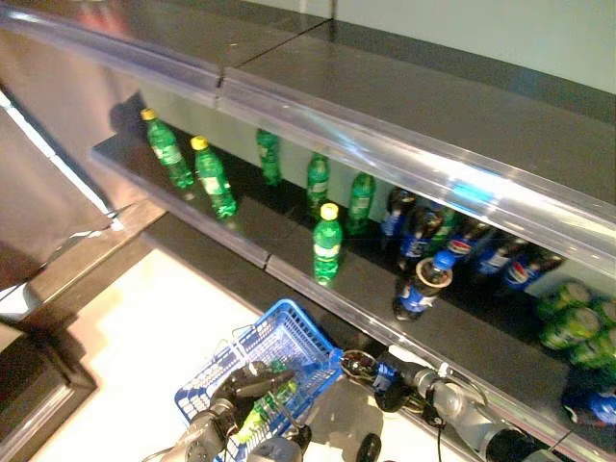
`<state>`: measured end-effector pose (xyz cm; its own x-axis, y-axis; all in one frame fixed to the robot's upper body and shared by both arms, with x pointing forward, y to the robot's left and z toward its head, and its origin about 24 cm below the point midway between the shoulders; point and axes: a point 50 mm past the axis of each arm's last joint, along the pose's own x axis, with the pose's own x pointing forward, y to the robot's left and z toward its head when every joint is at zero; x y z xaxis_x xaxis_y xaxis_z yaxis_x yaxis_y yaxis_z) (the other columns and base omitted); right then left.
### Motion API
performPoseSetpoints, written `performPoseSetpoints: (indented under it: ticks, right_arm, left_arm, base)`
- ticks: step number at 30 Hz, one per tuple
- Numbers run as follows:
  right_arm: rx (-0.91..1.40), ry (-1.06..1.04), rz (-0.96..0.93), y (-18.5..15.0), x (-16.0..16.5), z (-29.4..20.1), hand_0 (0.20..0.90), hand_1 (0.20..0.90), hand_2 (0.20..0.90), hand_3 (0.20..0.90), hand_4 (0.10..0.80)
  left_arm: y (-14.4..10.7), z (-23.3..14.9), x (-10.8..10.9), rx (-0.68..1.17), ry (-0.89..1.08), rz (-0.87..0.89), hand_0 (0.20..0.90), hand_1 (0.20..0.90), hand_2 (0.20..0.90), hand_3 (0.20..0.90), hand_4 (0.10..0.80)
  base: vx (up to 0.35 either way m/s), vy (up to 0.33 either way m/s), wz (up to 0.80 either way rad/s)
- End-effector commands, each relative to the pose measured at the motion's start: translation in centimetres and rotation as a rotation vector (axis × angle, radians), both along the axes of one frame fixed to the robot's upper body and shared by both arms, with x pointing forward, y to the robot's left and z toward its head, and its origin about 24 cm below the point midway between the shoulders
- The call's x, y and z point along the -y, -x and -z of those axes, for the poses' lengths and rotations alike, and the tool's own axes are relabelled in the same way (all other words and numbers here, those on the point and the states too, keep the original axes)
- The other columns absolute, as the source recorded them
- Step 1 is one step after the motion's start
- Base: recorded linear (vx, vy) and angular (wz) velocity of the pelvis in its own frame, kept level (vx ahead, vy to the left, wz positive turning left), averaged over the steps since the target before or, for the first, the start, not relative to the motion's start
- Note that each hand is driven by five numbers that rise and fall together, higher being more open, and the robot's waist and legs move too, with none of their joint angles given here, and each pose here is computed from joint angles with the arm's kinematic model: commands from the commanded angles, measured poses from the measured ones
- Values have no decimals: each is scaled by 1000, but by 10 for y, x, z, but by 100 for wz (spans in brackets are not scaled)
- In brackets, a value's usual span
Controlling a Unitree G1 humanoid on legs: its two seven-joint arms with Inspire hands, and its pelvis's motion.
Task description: Pick up the drink and place into the basket.
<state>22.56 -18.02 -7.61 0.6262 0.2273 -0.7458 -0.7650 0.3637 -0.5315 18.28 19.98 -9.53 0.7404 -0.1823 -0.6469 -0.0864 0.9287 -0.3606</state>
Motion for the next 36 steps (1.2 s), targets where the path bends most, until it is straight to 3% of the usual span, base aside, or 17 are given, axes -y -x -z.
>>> performPoseSetpoints:
  ticks: [1, 9, 16, 22, 36]
  right_arm:
    - [79, -39, -159, -34, -32, -30, 300, 300, 300, 200, 100]
    - [-17, -141, -176, -29, -78, -16, 300, 300, 300, 200, 100]
    - [-132, -284, -65, -27, -102, -6, 300, 300, 300, 200, 100]
    - [-129, -379, 18, -29, -111, -3, 300, 300, 300, 200, 100]
    - [-44, -335, 18, -51, -132, -19, 300, 300, 300, 200, 100]
  left_arm:
    - [-58, -77, 31, 437, 47, 359, 300, 300, 300, 200, 100]
    - [-56, -87, 56, 457, 90, 541, 300, 300, 300, 200, 100]
    - [-51, -91, 75, 446, 101, 670, 300, 300, 300, 200, 100]
    - [-44, -104, 91, 458, 182, 805, 300, 300, 300, 200, 100]
    - [-18, -130, 140, 498, 339, 1085, 300, 300, 300, 200, 100]
  base:
    - [29, 4, 34]
    - [38, 25, 20]
    - [30, 36, 18]
    - [21, 60, 5]
    - [16, 40, 11]
